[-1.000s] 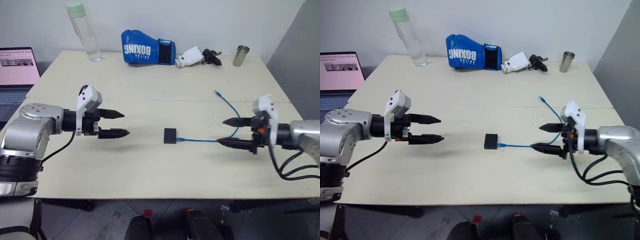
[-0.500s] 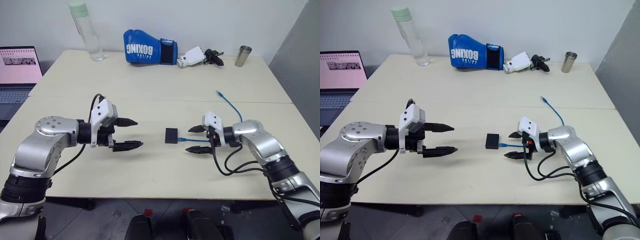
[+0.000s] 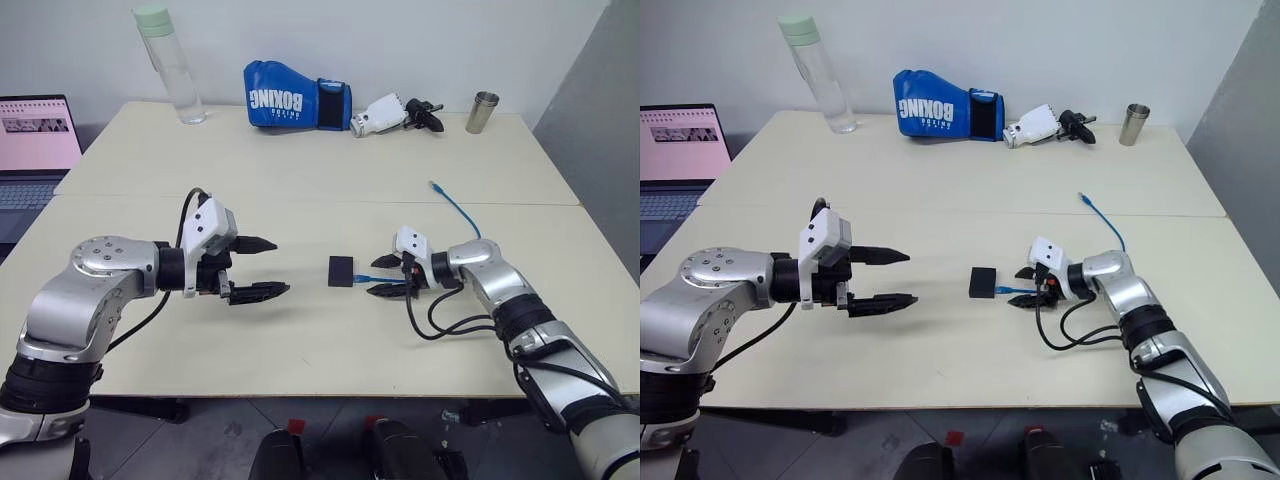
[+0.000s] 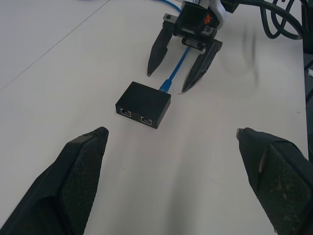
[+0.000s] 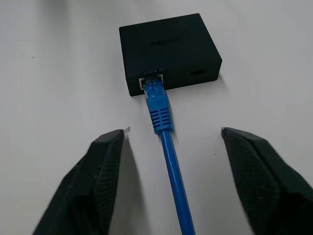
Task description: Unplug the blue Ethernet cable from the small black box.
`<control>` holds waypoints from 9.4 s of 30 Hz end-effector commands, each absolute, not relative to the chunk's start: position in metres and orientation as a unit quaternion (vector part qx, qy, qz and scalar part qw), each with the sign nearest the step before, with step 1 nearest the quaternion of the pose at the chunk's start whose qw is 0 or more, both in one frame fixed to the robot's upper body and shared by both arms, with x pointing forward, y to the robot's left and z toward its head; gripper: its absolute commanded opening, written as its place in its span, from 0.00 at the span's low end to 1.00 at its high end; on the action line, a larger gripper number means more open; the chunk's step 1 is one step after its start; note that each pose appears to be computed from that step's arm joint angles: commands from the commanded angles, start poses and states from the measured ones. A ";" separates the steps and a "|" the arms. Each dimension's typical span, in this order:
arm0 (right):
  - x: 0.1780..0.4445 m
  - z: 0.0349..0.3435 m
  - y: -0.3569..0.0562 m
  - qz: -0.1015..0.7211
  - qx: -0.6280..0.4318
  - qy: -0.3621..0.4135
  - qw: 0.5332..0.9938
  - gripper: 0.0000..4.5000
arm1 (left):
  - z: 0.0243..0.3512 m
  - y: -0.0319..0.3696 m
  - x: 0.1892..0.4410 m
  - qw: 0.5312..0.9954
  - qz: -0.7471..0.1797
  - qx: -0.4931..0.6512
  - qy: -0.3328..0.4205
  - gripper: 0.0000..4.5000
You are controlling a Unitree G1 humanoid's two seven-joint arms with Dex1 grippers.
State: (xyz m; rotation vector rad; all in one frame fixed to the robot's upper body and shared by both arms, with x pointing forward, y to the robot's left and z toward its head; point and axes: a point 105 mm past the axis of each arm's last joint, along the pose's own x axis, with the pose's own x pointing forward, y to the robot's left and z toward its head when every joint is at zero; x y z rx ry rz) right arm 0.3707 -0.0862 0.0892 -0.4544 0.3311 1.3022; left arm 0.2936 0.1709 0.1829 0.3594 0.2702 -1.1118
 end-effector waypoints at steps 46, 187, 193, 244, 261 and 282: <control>0.339 0.236 -0.082 0.377 -0.572 -0.303 0.662 0.01 | 0.231 0.090 0.364 0.808 -0.588 -0.031 0.018 1.00; 0.333 0.260 -0.067 0.684 -0.003 0.104 0.722 0.37 | 0.265 0.100 0.327 0.725 -0.689 -0.009 0.011 0.17; 0.335 0.257 -0.069 0.683 -0.005 0.107 0.722 0.37 | 0.265 0.101 0.327 0.726 -0.687 -0.009 0.010 0.17; 0.355 0.127 -0.152 0.425 -0.243 0.144 0.860 0.02 | 0.257 0.121 0.331 0.758 -0.651 -0.011 0.022 0.17; 0.331 0.129 -0.143 0.474 -0.182 0.163 0.846 0.46 | 0.254 0.116 0.329 0.754 -0.656 -0.015 0.023 0.17; 0.270 0.268 -0.122 0.560 -0.030 0.019 0.828 0.98 | 0.240 0.161 0.368 0.866 -0.500 0.014 0.010 0.17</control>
